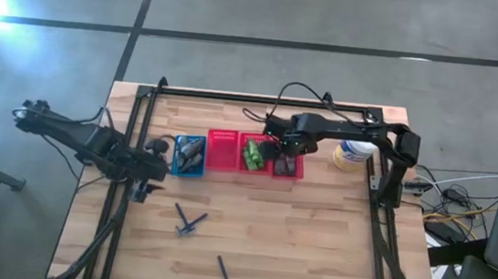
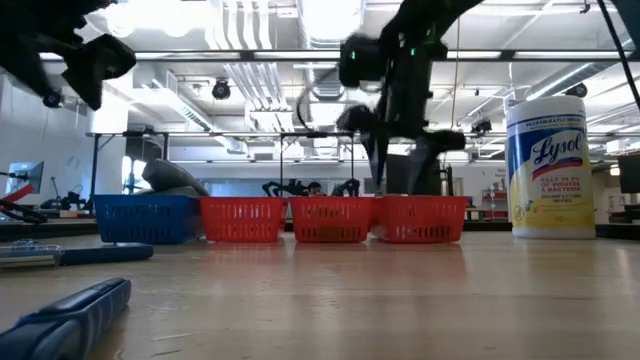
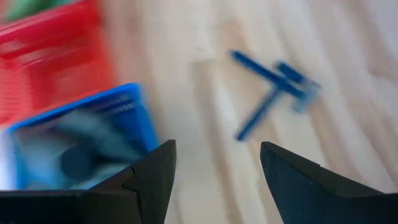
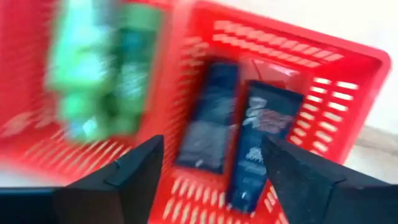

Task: Pick & Place Travel size toiletries
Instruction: Put the blue razor into the left red bin

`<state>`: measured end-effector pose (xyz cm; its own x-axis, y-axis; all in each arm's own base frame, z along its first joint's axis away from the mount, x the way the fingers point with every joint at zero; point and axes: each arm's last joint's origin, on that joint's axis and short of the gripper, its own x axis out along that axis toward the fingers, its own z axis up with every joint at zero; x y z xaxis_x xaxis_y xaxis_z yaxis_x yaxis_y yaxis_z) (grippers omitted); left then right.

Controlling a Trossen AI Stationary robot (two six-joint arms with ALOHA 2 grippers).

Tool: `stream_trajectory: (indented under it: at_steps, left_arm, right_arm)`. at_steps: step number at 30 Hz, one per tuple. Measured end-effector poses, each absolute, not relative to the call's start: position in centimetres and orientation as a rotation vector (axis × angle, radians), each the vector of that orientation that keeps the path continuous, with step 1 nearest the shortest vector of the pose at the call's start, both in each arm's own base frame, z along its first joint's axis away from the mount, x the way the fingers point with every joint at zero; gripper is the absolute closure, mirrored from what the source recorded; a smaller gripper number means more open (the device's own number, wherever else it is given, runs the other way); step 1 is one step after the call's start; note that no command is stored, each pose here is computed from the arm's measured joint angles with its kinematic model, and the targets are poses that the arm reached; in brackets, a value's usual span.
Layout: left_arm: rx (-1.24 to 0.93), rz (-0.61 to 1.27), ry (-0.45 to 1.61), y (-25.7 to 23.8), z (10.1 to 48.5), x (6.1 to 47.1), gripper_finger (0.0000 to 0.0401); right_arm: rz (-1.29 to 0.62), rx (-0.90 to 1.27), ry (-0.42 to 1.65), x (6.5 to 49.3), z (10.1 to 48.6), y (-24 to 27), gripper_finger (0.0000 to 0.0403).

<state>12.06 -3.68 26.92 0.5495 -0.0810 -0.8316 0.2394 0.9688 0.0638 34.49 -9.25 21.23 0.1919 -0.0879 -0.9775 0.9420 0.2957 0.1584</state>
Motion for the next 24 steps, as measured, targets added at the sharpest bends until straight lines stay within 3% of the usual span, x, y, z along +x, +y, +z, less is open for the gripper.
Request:
stream_trajectory:
  at_steps: [6,11,17,24]
  left_arm:
    - [0.381,-0.487,1.102,-5.6,24.3,13.9,0.0162]
    - [0.515,-0.610,1.112,-7.7,22.3,16.5,0.0162]
    - [0.536,-0.635,1.054,-9.7,20.1,19.8,0.0163]
    - [0.554,-0.706,1.177,-10.4,17.1,20.9,0.0163]
  right_arm:
    - [-0.705,0.768,1.144,35.0,24.6,-5.2,0.0087]
    - [-0.631,0.688,1.131,34.5,26.9,-1.9,0.0066]
    - [-0.609,0.650,1.099,33.4,28.4,1.4,0.0061]
    - [-0.590,0.623,1.078,32.5,29.1,4.0,0.0079]
